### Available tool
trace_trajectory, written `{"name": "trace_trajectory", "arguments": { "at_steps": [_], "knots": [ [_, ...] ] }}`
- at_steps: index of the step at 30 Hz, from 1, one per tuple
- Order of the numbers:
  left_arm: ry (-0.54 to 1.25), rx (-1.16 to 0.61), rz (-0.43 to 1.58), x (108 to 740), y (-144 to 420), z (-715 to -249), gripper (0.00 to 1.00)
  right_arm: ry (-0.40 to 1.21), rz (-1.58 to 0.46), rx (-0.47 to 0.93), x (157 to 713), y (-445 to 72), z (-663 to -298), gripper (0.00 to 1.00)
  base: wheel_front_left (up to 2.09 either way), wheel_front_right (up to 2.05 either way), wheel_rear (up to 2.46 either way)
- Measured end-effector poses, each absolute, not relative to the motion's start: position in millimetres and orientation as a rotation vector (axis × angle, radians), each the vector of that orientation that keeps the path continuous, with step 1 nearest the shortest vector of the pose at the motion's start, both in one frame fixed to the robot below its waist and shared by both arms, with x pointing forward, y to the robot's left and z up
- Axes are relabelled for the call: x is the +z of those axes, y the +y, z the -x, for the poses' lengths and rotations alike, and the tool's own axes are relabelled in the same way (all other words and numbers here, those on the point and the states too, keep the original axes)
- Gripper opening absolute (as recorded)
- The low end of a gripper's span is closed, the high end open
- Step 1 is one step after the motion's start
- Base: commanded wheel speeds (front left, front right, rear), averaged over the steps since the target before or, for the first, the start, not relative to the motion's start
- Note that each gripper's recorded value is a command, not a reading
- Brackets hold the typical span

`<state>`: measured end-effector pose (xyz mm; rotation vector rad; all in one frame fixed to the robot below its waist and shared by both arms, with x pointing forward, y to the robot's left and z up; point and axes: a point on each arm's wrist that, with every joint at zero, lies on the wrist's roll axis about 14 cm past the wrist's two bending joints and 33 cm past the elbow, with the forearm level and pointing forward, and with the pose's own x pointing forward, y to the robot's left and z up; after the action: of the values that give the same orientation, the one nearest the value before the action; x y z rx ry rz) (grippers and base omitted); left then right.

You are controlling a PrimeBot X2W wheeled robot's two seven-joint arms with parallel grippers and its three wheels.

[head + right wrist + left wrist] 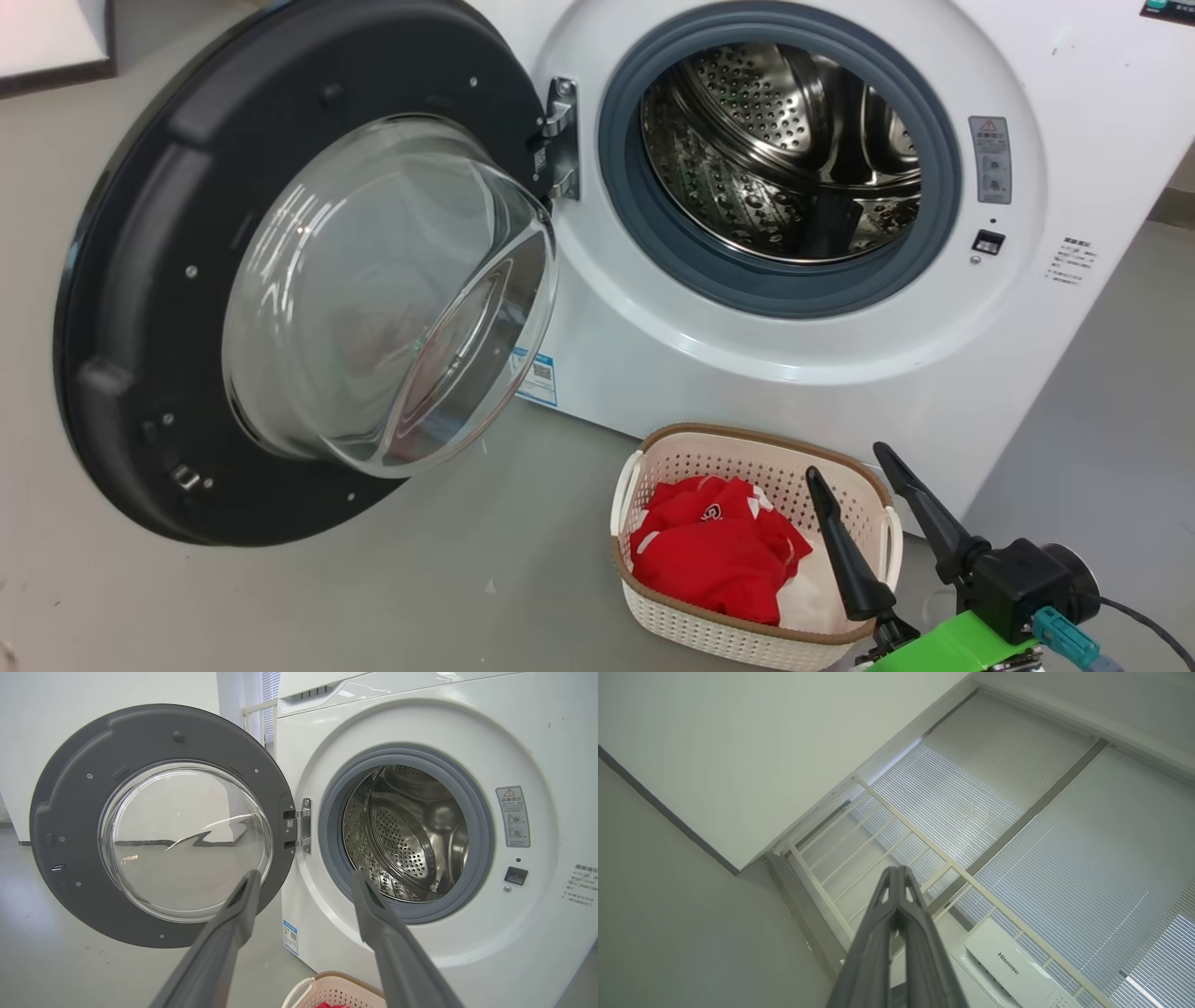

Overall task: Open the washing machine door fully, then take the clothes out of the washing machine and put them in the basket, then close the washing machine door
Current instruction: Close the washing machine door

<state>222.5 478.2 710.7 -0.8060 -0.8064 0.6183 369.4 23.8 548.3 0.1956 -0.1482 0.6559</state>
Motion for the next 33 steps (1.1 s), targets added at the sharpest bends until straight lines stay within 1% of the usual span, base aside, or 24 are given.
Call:
{"name": "trace_trajectory", "arguments": {
  "at_steps": [5,8,11,21,30,33],
  "knots": [
    [-0.709,0.630,0.962,706.1,498.6,-241.5,0.00,-0.150,-0.195,0.639,548.4,18.0,-370.0,1.00,0.00,0.00,0.00],
    [-0.599,0.652,1.076,688.7,505.2,-255.9,0.00,-0.151,-0.196,0.634,548.8,16.4,-369.8,1.00,0.00,0.00,0.00],
    [-0.491,0.671,1.141,674.1,510.0,-265.7,0.00,-0.151,-0.200,0.631,549.1,15.2,-369.5,1.00,0.00,0.00,0.00],
    [-0.159,0.616,1.206,631.3,492.8,-302.8,0.00,-0.146,-0.202,0.613,546.5,8.8,-368.5,1.00,0.00,0.00,0.00],
    [-0.044,0.581,1.211,606.1,476.6,-321.5,0.00,-0.141,-0.204,0.581,543.7,-2.1,-369.2,1.00,0.00,0.00,0.00],
    [-0.031,0.560,1.183,605.0,471.8,-326.0,0.00,-0.141,-0.204,0.574,543.5,-4.2,-370.1,1.00,0.00,0.00,0.00]
  ]
}}
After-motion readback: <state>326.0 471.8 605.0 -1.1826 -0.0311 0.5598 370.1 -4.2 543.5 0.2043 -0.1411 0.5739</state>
